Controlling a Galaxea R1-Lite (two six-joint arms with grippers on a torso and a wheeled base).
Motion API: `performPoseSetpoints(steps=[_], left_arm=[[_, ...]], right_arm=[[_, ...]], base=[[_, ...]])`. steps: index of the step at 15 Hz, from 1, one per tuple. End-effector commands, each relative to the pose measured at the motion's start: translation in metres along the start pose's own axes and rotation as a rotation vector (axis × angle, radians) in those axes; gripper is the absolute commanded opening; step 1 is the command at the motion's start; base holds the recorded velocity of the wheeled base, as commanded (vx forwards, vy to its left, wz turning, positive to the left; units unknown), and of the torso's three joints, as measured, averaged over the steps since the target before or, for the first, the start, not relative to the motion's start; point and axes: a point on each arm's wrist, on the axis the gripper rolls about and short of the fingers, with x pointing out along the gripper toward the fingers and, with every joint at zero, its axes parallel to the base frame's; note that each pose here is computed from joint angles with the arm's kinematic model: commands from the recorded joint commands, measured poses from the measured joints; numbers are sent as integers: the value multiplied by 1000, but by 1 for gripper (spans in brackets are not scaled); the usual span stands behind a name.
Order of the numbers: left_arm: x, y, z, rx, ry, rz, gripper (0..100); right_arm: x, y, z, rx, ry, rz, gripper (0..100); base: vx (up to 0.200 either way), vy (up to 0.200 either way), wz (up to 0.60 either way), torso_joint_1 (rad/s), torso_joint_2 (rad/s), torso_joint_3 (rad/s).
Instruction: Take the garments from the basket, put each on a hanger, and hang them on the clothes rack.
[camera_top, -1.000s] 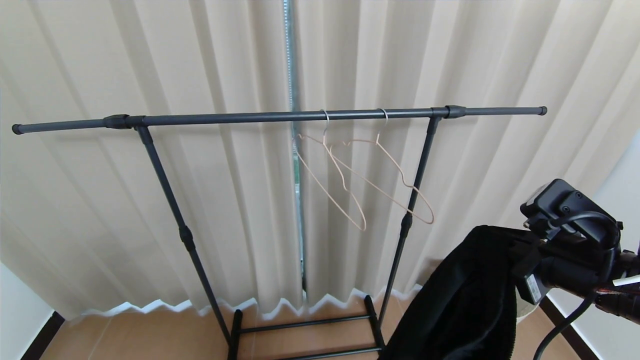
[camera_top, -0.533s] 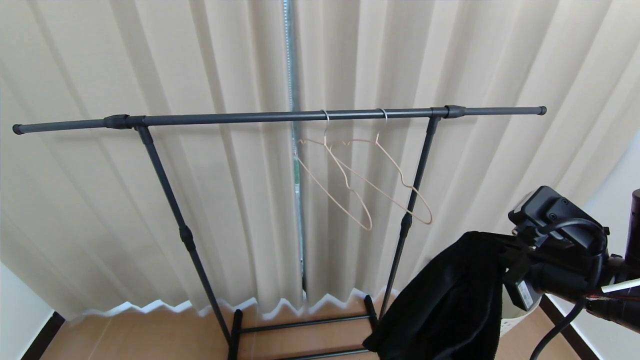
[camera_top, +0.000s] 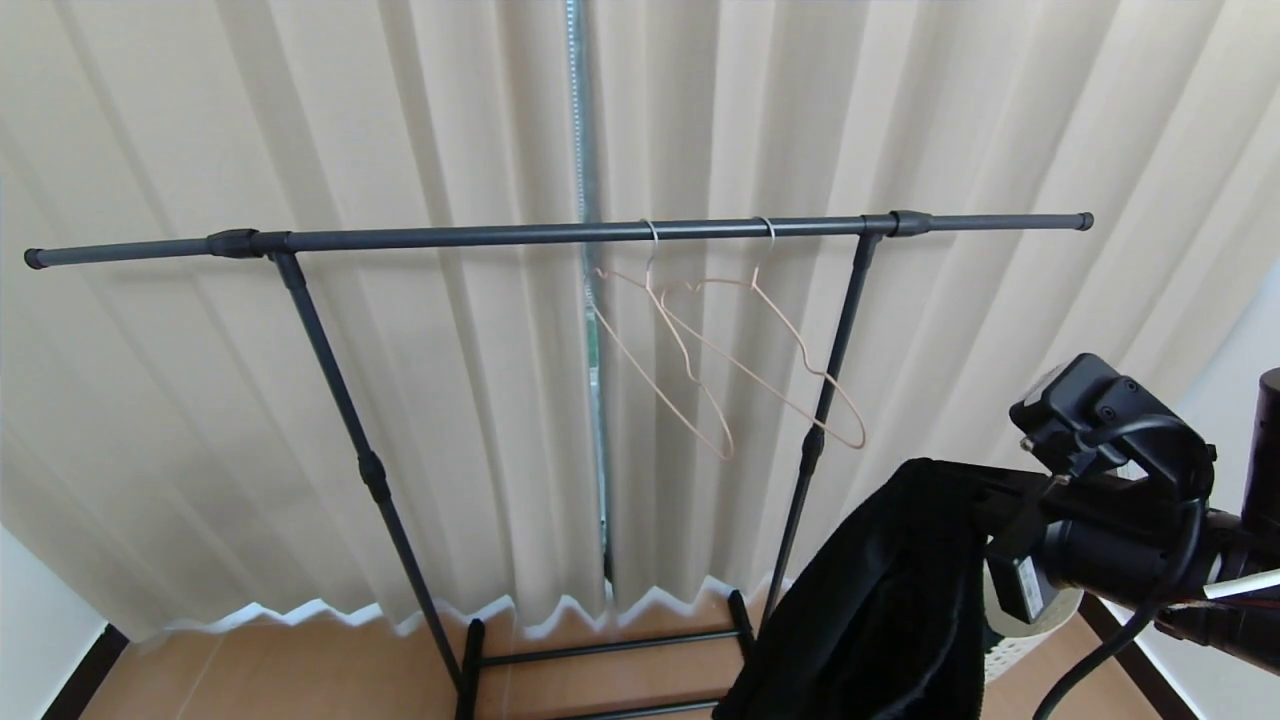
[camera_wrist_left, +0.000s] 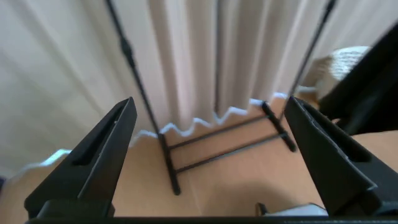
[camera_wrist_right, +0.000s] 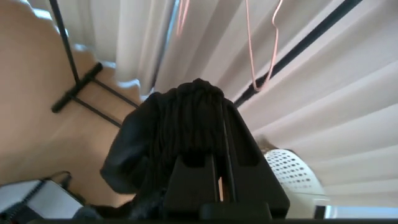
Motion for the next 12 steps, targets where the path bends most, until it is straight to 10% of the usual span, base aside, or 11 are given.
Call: performPoseSetpoints(steps=[1,5,9,12], left_arm=[[37,9,46,-82,206,-125,100],[93,-7,113,-354,297,-326,100],[168,-79,141,-378,444,-303,100],[193,-96,134,-421,487,-301,100]], right_arm=[[7,9,10,33,-15,37,0],[25,20,26,102,-15,-10,0],[55,35,60,187,-55,-91,0],[78,51,76,241,-70,-141,0]], base=[[0,0,0,0,0,0],[0,0,0,0,0,0],[0,0,0,0,0,0],[0,0,0,0,0,0]])
